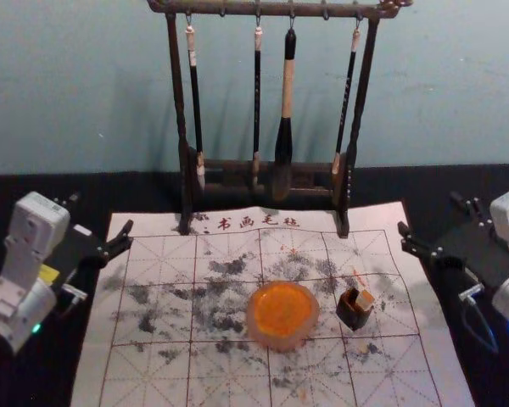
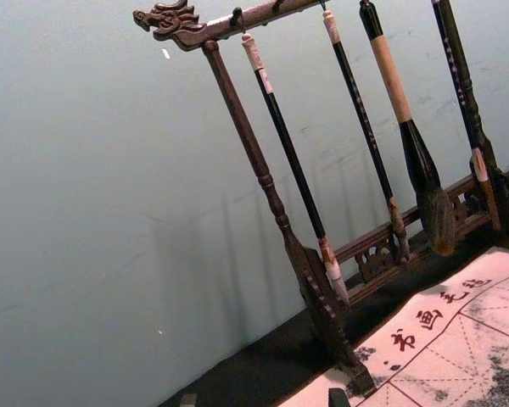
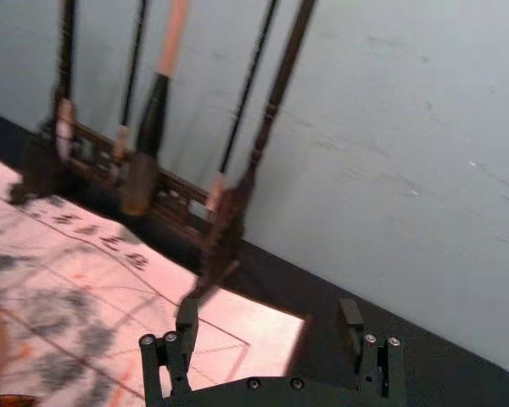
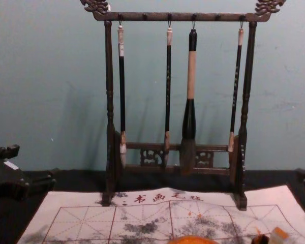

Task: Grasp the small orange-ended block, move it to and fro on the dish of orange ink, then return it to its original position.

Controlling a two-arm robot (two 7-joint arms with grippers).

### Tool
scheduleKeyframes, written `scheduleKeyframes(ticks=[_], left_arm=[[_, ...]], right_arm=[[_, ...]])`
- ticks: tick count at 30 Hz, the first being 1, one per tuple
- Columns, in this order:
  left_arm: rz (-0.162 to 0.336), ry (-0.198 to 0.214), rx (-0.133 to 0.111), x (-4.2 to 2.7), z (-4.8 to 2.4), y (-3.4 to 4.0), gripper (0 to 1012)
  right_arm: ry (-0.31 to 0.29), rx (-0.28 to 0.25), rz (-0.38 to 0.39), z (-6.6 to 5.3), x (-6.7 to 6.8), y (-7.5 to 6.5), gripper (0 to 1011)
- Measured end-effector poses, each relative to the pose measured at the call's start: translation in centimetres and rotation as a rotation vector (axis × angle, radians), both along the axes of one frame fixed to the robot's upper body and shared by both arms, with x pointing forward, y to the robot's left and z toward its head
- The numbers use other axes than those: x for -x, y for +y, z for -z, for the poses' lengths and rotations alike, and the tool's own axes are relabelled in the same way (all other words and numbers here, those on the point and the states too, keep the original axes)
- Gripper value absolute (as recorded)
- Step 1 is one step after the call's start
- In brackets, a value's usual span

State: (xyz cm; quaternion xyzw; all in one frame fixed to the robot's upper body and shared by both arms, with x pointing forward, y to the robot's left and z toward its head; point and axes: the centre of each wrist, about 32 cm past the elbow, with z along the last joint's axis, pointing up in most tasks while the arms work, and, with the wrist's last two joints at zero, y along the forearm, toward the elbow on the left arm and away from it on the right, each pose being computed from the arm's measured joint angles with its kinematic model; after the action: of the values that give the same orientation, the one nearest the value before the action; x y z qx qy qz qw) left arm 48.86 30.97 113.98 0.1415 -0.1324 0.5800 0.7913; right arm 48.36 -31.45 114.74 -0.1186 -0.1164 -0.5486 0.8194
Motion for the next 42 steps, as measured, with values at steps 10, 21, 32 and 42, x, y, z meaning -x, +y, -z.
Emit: scheduleKeyframes(ticks=[10, 21, 32, 42], left_arm=[[0.000, 0.000, 0.000, 0.00, 0.00, 0.00, 1001], [0.000, 0.000, 0.000, 0.00, 0.00, 0.00, 1001], [0.000, 0.000, 0.000, 0.00, 0.00, 0.00, 1001], [0.000, 0.000, 0.000, 0.00, 0.00, 0.00, 1001]], right_arm=[[0.012, -0.049, -0.153, -0.5, 1.9, 0.7, 1002], [0.070, -0.108, -0.291, 0.0, 3.3, 0.7, 1002], [0.133, -0.125, -0.338, 1.0, 4.0, 0.4, 1002], [0.191, -0.127, -0.347, 2.1, 4.0, 0.8, 1002]])
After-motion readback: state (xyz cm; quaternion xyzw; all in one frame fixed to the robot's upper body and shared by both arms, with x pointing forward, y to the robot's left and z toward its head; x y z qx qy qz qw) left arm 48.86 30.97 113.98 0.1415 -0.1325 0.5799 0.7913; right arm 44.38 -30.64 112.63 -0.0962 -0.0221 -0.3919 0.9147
